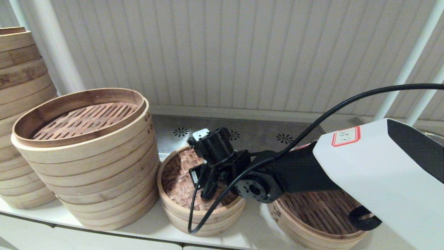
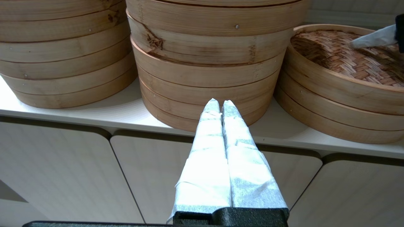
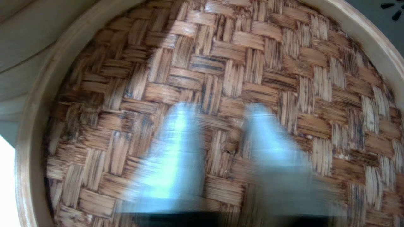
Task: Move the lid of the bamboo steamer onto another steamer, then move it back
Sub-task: Pick up the steamer
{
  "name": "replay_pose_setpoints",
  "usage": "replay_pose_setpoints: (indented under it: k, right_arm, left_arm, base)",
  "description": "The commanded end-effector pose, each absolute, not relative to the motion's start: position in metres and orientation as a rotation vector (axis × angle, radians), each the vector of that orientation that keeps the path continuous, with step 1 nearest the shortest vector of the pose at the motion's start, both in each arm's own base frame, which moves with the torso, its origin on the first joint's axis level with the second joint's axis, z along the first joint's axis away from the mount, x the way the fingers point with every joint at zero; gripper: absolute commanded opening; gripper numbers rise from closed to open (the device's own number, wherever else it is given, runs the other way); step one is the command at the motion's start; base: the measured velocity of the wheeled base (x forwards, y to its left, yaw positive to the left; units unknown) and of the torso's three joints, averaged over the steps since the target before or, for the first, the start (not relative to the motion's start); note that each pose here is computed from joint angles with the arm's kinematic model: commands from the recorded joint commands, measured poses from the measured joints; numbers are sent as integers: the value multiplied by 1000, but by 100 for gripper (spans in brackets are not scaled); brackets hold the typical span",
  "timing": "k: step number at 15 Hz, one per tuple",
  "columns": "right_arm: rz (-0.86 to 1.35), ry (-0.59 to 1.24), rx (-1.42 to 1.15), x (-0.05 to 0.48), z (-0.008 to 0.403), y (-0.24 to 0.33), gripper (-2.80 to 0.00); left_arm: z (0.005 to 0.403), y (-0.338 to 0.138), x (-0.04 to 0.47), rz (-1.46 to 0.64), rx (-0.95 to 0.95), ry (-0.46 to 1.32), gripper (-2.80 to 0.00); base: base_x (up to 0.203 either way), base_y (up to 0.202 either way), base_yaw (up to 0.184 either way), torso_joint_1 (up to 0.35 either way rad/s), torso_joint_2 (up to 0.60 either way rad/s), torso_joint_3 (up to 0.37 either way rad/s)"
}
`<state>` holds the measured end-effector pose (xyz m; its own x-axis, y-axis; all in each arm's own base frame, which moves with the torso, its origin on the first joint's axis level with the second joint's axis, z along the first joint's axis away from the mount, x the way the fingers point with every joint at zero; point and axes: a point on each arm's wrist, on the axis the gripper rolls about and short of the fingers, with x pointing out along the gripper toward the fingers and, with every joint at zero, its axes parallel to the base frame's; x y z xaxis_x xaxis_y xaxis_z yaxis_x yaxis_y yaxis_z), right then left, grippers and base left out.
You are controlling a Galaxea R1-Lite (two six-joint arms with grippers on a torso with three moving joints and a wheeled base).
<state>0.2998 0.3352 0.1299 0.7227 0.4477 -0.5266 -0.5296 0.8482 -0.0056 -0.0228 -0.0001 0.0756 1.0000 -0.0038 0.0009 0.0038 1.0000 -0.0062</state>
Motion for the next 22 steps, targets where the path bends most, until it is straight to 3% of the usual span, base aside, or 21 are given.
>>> replay_pose_setpoints:
  k: [1,7,22]
  right_arm:
    - [538,549,-166,300,126,335,-280]
    - [542,534,-171,297,120,336,-280]
    - [510,457,-131,296,152,329,-280]
  left_arm:
    - [76,0,-23,-3,-6,-2,-280]
    - [76,0,-23,-5,-6,-2,-280]
    - [76,0,-23,-5,-6,-2,-280]
  base:
    - [0,0,0,0,0,0]
    - [0,0,0,0,0,0]
    - [0,0,0,0,0,0]
